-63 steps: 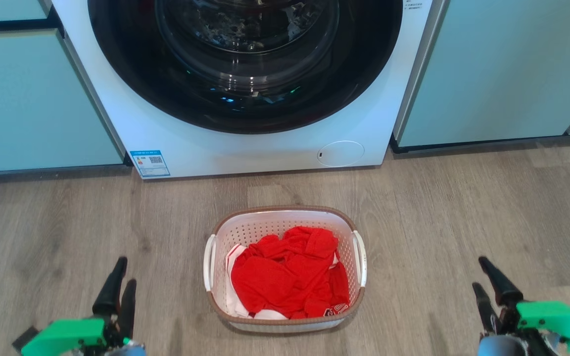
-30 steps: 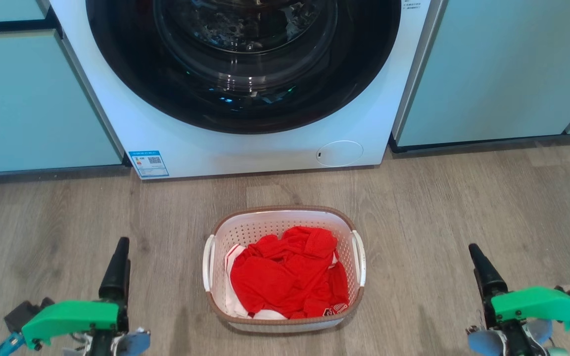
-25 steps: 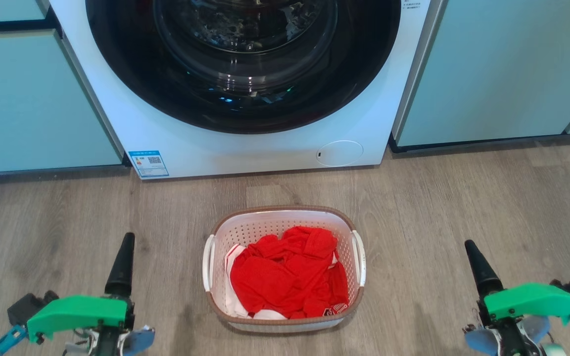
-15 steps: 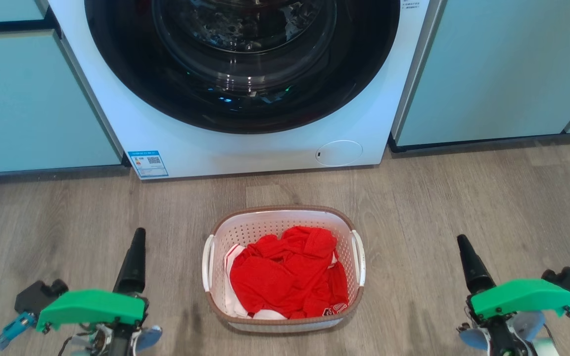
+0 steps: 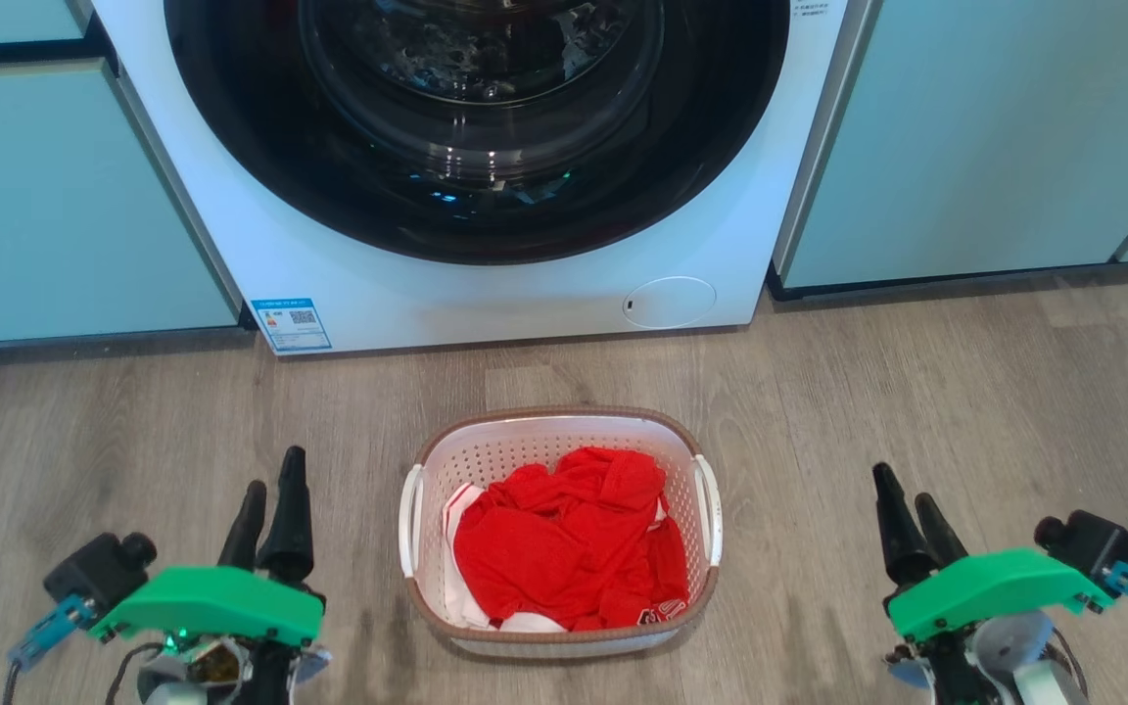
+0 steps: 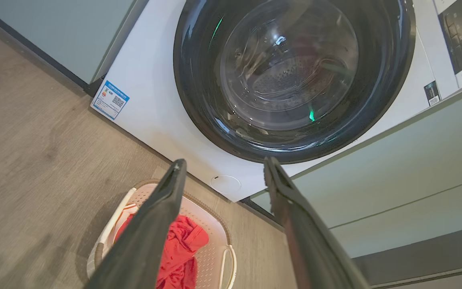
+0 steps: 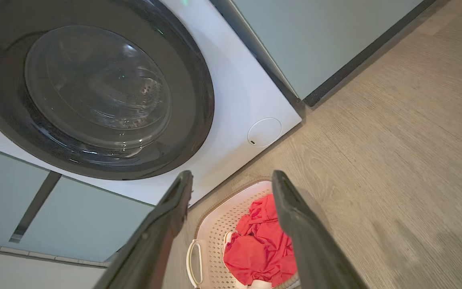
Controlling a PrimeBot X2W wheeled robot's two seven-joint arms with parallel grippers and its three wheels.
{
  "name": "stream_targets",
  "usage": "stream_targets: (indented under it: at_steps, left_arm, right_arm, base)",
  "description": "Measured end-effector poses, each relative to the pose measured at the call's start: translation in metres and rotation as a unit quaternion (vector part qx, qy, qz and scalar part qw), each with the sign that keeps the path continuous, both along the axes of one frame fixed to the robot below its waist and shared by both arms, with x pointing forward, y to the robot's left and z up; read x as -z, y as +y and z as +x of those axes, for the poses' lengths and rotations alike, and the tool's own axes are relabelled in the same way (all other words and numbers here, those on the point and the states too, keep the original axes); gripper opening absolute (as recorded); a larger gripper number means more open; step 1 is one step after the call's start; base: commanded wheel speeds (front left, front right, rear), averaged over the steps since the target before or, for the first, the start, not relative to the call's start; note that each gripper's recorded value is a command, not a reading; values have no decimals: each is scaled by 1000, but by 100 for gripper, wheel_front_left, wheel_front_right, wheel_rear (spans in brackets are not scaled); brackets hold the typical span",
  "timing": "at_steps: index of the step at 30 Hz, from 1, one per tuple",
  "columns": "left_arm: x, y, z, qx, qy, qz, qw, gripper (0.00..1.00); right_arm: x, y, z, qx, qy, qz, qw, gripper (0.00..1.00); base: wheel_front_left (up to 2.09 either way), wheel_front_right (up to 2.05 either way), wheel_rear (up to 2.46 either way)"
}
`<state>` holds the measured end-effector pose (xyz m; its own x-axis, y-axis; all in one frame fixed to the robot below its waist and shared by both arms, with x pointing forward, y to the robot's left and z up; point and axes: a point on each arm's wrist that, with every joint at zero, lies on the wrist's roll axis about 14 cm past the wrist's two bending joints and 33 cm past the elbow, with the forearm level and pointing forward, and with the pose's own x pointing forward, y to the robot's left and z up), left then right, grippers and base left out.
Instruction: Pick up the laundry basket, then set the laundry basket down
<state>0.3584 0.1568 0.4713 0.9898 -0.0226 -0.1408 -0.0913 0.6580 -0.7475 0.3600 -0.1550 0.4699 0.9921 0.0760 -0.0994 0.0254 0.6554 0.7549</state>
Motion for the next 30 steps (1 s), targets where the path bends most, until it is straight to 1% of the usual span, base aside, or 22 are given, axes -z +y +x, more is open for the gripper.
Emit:
stream_targets:
  at_steps: [8,16,26,30]
  left_arm:
    - [-3,0,0,6,-10,66,998,100]
    - [-6,-4,-1,14,-23,123,992,100]
    - [-5,-9,-11,26,-30,184,982,100]
    - [-11,-13,-11,30,-46,212,976,100]
  right_arm:
    - [-1,5,0,-12,-10,-49,999,100]
    - [-4,13,-1,-28,-24,-98,995,100]
    - [-11,21,-3,-45,-47,-156,986,100]
    - [-15,24,-4,-51,-61,-185,979,100]
  base:
    - [0,0,0]
    - [0,0,0]
    - [0,0,0]
    - [0,0,0]
